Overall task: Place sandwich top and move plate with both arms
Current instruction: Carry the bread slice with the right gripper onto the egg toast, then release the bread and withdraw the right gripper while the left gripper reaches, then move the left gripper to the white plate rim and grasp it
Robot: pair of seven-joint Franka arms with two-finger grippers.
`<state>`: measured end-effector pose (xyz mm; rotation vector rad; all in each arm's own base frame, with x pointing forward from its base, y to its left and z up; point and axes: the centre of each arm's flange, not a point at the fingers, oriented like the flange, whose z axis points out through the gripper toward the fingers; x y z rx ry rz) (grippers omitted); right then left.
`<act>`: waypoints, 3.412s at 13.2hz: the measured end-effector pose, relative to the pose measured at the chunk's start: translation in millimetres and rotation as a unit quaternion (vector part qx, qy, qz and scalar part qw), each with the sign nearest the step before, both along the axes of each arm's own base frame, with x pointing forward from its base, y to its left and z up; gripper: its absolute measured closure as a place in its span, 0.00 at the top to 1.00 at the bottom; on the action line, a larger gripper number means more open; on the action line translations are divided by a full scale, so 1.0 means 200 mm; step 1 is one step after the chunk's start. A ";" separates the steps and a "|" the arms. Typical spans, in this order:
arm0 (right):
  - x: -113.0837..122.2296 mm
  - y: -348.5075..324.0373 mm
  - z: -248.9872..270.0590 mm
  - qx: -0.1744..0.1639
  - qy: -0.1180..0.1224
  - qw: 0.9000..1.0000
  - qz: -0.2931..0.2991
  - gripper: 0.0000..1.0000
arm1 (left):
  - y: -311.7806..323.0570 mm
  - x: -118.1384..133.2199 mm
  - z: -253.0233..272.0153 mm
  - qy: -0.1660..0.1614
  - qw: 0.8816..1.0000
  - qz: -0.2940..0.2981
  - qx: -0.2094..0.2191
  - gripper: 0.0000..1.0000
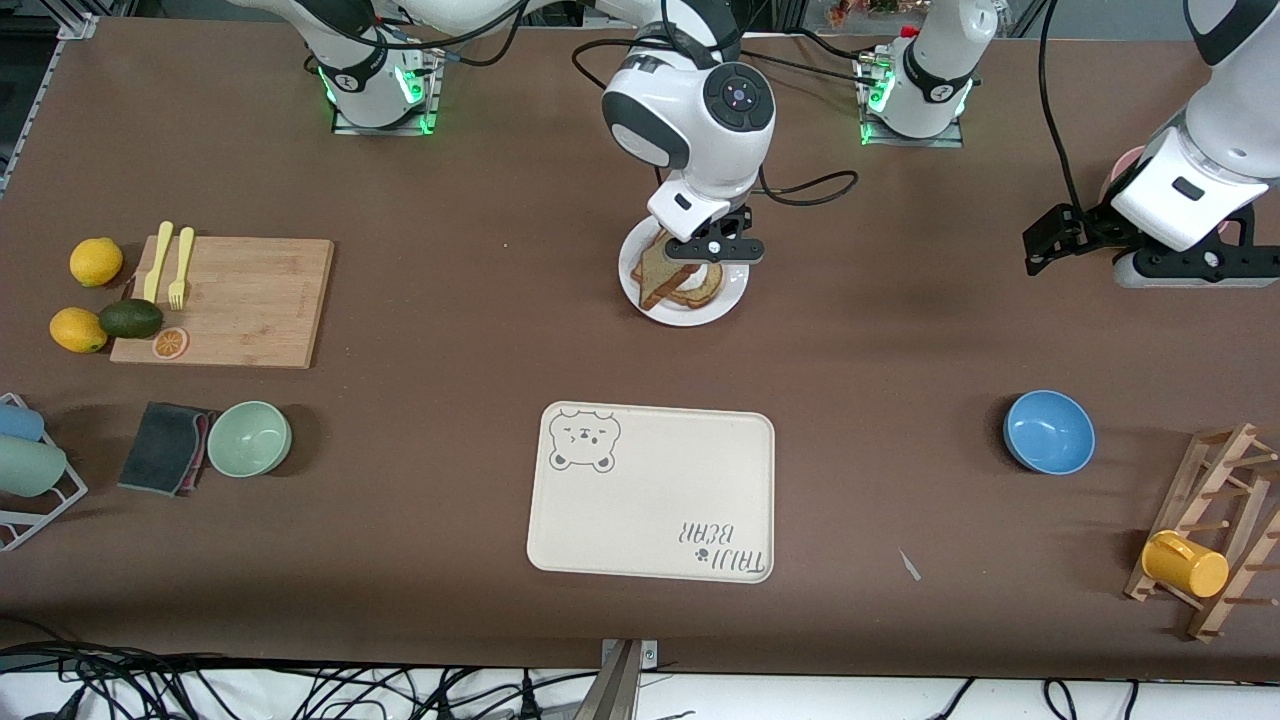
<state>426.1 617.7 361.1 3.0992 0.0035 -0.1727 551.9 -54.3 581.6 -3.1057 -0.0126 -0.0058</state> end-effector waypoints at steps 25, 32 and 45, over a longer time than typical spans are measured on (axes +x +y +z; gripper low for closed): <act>0.74 -1.10 0.89 -0.020 -0.046 0.985 -0.166 1.00 | -0.10 0.01 -0.13 0.048 0.997 0.000 -0.060 1.00; 1.04 -1.91 0.97 -0.009 -0.018 0.989 -0.147 1.00 | -0.23 0.11 -0.53 0.138 0.978 0.021 -0.158 1.00; 0.72 -2.74 0.97 -0.005 -0.056 0.997 -0.060 1.00 | -0.71 0.05 -1.70 0.230 0.897 -0.013 -0.376 1.00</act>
